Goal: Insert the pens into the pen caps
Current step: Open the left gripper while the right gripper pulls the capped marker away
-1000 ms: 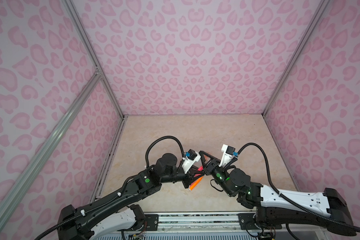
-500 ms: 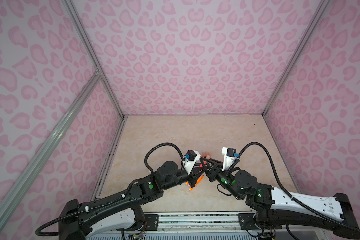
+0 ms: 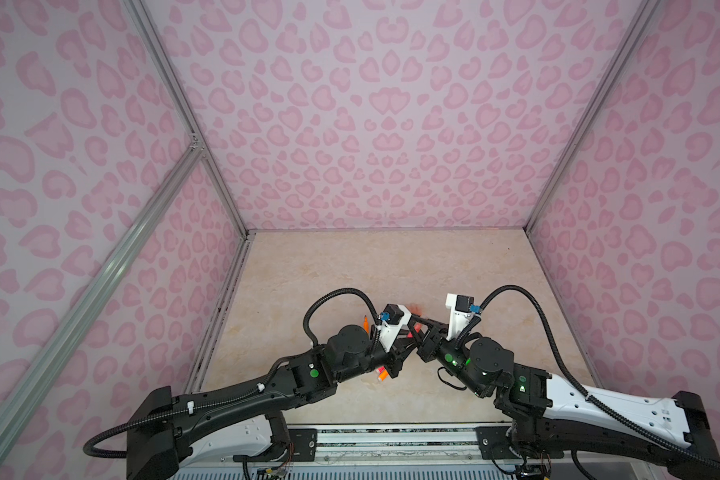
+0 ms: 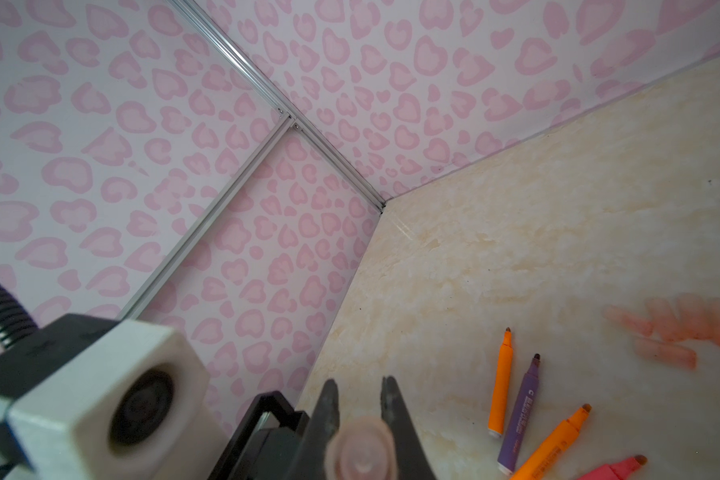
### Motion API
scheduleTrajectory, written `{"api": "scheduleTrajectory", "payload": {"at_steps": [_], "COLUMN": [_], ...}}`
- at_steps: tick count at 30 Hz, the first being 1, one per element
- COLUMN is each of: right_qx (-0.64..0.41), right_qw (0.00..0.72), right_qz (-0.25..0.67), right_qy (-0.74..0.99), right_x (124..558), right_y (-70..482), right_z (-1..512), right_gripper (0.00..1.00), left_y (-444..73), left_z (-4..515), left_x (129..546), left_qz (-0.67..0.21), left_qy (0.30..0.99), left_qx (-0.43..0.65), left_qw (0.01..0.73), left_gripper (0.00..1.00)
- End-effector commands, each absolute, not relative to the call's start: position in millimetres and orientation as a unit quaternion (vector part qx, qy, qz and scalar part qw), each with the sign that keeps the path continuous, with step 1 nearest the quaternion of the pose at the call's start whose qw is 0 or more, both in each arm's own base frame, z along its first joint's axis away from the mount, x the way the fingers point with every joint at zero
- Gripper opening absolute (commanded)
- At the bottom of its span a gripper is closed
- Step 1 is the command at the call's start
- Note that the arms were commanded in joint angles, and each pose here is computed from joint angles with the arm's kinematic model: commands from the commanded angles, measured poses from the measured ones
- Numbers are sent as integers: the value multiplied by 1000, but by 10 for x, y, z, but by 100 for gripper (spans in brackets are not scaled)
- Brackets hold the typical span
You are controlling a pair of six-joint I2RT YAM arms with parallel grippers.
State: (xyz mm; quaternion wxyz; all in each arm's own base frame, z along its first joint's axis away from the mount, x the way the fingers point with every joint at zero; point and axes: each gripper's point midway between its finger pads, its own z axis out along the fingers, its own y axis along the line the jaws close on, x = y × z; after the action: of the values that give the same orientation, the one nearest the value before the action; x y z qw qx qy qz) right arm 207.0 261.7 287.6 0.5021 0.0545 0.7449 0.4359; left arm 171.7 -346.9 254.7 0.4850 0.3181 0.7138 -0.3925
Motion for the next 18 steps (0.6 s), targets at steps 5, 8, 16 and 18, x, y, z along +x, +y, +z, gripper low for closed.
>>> {"api": "scheduleTrajectory", "payload": {"at_steps": [5, 8, 16, 18], "right_qx": [152, 199, 255, 265], "right_qw": [498, 482, 382, 362], "right_qz": [293, 254, 261, 262], "right_qy": [802, 815, 849, 855], "right_x": [2469, 2569, 2722, 2741], "right_y": [1621, 1173, 781, 756], "right_z": [2121, 1803, 1048, 922], "right_gripper": [0, 0, 0, 0], "left_y": [-3335, -3267, -3100, -3079], "left_z": [2193, 1946, 1337, 1277], "left_x": [1910, 1903, 1849, 1834], "left_qz": [-343, -322, -265, -259], "left_qy": [759, 786, 842, 848], "left_qx": [271, 266, 261, 260], "left_qw": [482, 457, 390, 382], "left_gripper": [66, 72, 67, 65]}}
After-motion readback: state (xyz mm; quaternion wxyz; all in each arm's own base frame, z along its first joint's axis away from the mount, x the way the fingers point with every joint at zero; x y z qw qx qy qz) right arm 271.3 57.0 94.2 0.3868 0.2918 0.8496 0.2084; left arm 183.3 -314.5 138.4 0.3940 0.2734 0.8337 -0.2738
